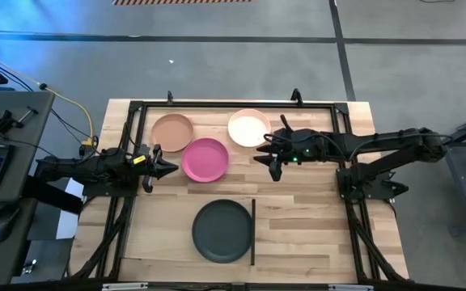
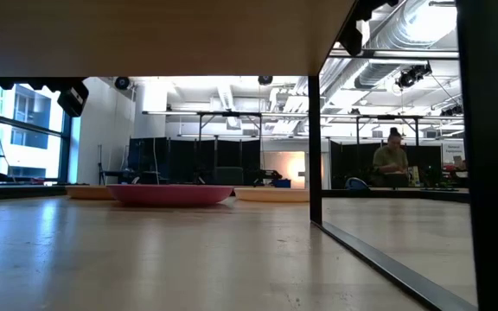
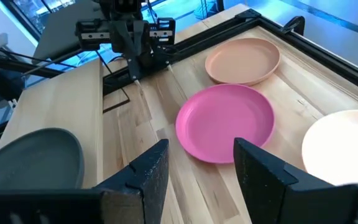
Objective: Place and stack plates onto a shelf
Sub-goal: Put the orange plate on the shelf
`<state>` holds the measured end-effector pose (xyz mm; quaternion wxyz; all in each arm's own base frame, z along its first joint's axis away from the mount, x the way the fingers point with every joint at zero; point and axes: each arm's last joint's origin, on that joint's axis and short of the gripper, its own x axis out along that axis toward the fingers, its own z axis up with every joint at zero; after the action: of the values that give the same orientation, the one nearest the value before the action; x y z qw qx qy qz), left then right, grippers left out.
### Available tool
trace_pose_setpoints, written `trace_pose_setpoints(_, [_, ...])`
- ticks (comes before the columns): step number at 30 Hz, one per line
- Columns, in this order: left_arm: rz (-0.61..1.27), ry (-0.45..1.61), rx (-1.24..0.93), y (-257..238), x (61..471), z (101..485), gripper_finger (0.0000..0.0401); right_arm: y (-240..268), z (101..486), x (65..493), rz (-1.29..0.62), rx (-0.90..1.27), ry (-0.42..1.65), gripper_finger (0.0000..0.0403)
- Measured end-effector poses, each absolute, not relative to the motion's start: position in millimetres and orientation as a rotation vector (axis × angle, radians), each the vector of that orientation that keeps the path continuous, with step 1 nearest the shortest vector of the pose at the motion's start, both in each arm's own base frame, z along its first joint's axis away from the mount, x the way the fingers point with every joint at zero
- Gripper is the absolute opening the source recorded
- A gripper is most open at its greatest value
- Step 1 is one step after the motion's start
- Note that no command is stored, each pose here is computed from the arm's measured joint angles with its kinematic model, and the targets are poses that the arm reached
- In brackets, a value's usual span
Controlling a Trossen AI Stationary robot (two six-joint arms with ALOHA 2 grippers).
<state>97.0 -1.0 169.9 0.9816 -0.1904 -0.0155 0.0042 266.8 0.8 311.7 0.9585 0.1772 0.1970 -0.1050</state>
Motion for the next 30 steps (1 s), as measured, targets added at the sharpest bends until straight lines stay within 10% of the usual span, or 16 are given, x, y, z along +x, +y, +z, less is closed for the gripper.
trace_pose_setpoints(30, [0.008,-0.031,-0.384,-1.0,97.0,169.9,0.0,0.9,315.2,268.5,-0.22,0.454,0.352,0.0161])
